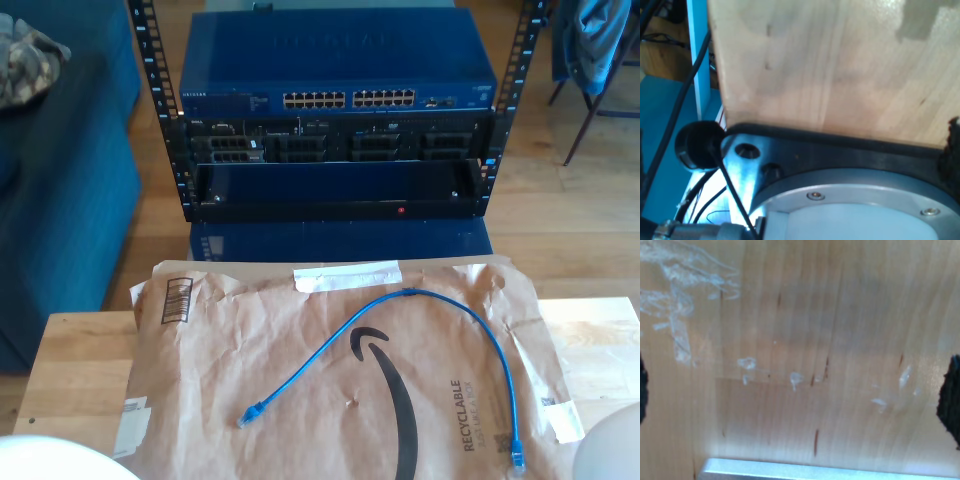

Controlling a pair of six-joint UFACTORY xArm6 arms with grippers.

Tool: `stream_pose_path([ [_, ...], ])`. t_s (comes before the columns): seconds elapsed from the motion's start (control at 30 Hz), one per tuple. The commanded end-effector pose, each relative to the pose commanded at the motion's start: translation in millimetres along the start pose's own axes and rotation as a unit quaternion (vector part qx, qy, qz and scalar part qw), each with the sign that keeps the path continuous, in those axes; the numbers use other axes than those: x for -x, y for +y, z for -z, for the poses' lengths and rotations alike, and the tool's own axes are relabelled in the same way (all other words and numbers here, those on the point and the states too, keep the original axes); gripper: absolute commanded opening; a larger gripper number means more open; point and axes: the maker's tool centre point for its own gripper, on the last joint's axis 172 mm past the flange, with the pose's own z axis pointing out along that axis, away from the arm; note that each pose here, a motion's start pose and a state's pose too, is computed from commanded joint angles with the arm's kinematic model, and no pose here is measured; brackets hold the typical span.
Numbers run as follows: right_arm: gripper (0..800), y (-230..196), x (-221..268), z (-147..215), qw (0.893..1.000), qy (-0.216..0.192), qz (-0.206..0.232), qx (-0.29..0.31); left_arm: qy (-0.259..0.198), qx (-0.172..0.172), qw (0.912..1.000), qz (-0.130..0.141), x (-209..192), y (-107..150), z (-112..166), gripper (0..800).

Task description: Grab the cable and plug it in

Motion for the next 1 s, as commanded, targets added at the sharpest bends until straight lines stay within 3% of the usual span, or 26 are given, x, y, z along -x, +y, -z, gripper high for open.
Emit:
stream_pose_path([
  [0.1, 799, 0.1, -7.9, 8.5, 1.0, 0.021, 0.002, 0.001, 0.0, 0.0, 1.0, -0.001, 0.0, 0.2, 0.0, 800],
  [0.43, 799, -0.4, -8.8, 11.4, 1.0, 0.021, -0.004, 0.0, -0.003, -0.002, 1.0, -0.002, 1.5, -0.4, -1.1, 800],
  [0.53, 798, -1.4, -12.8, 28.6, 1.0, 0.023, -0.018, -0.001, 0.0, -0.003, 1.0, -0.002, -0.7, -1.5, 5.0, 800],
  [0.67, 798, -4.7, -10.2, 73.1, 0.999, -0.009, -0.038, -0.003, -0.019, -0.009, 0.9998, 0.006, 5.4, -9.3, 39.3, 800],
  [0.77, 798, -6.6, -17.8, 96.4, 0.998, -0.003, -0.065, -0.003, -0.015, -0.01, 0.9997, 0.013, 0.3, -10.6, 78.7, 800],
  [0.9, 797, -27.7, -31.0, 113.6, 0.997, 0.013, -0.081, 0.002, 0.004, 0.003, 0.9999, 0.013, -7.0, 14.7, 121.4, 800],
  [1.0, 794, -57.9, -33.6, 118.6, 0.997, 0.008, -0.079, 0.014, 0.008, -0.014, 0.9996, 0.023, -2.7, 35.1, 145.0, 800],
])
